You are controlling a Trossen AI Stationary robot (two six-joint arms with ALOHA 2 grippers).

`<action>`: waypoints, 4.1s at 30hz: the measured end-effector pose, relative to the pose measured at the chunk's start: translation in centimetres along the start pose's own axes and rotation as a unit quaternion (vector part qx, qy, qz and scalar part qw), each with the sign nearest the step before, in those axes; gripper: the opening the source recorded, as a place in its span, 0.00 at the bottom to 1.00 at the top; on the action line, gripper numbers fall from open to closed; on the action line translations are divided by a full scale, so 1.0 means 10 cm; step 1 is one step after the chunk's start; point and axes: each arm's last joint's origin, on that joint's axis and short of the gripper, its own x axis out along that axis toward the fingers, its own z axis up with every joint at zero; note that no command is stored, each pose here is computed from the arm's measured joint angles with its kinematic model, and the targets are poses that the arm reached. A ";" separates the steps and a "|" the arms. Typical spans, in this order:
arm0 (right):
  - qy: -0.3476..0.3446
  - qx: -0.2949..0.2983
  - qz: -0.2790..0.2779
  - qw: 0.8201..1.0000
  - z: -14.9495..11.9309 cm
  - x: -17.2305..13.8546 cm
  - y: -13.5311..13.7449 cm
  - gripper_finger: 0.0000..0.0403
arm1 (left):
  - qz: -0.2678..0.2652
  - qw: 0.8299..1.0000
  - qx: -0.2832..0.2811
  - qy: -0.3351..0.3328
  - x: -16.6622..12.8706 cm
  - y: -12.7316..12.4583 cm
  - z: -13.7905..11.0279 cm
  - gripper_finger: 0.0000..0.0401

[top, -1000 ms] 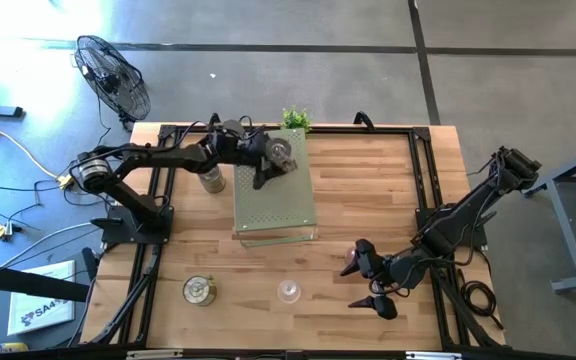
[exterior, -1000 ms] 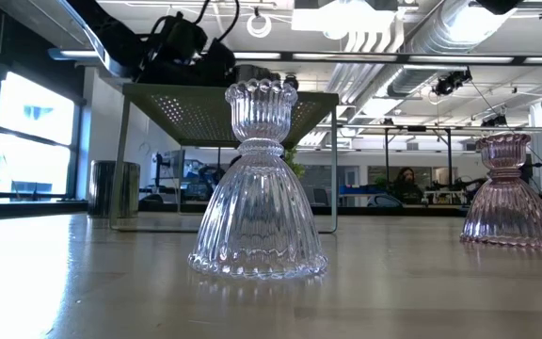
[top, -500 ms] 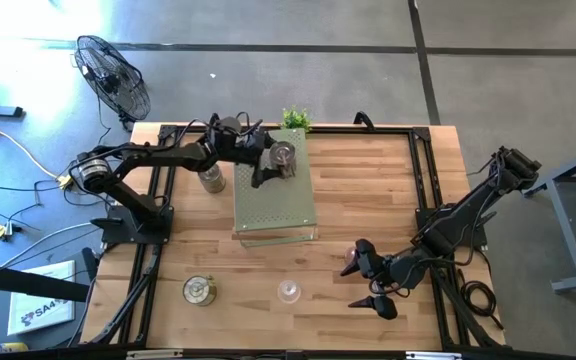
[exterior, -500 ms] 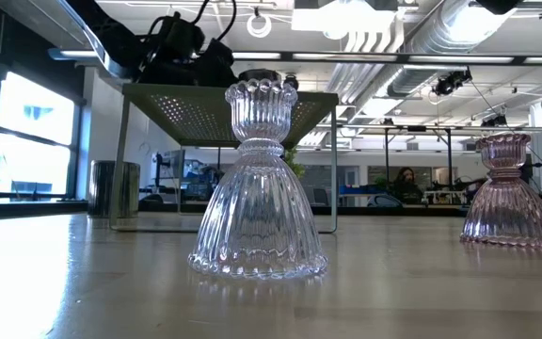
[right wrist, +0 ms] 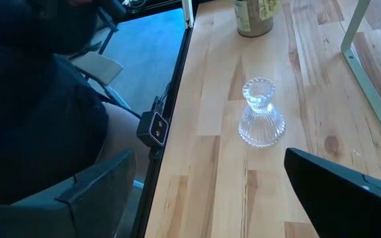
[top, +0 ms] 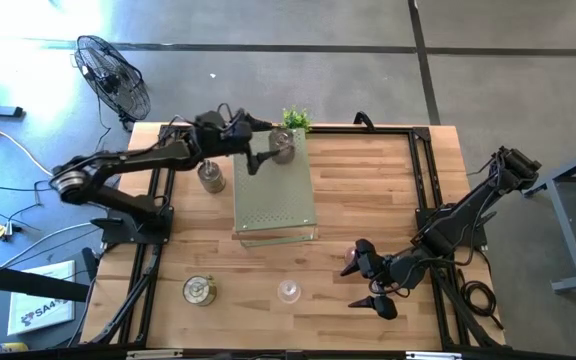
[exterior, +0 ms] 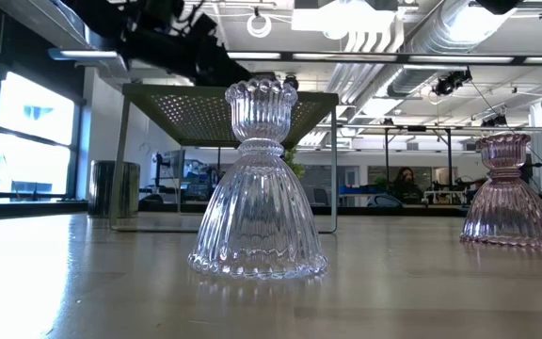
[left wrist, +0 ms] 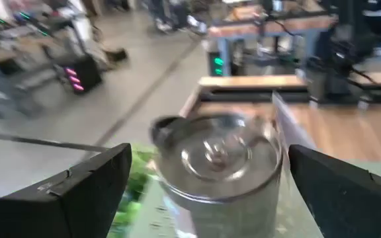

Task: Pick & Place candle stick holders
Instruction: Put the right brown scented candle on the shelf, then put the top pink candle holder on the shelf

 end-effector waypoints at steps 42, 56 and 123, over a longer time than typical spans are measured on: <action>0.105 0.362 -0.207 0.903 0.10 -0.22 -0.66 0.95 | -0.287 0.937 -0.194 0.048 -2.29 -0.50 0.32 0.99; 0.137 0.452 -0.278 0.836 -0.04 -0.21 -0.70 0.95 | -0.219 0.930 -0.255 0.147 -2.31 -0.51 0.14 0.99; 0.176 0.348 -0.314 0.866 -0.14 0.20 -0.84 0.94 | -0.142 0.941 -0.237 0.193 -2.33 -0.49 0.05 0.99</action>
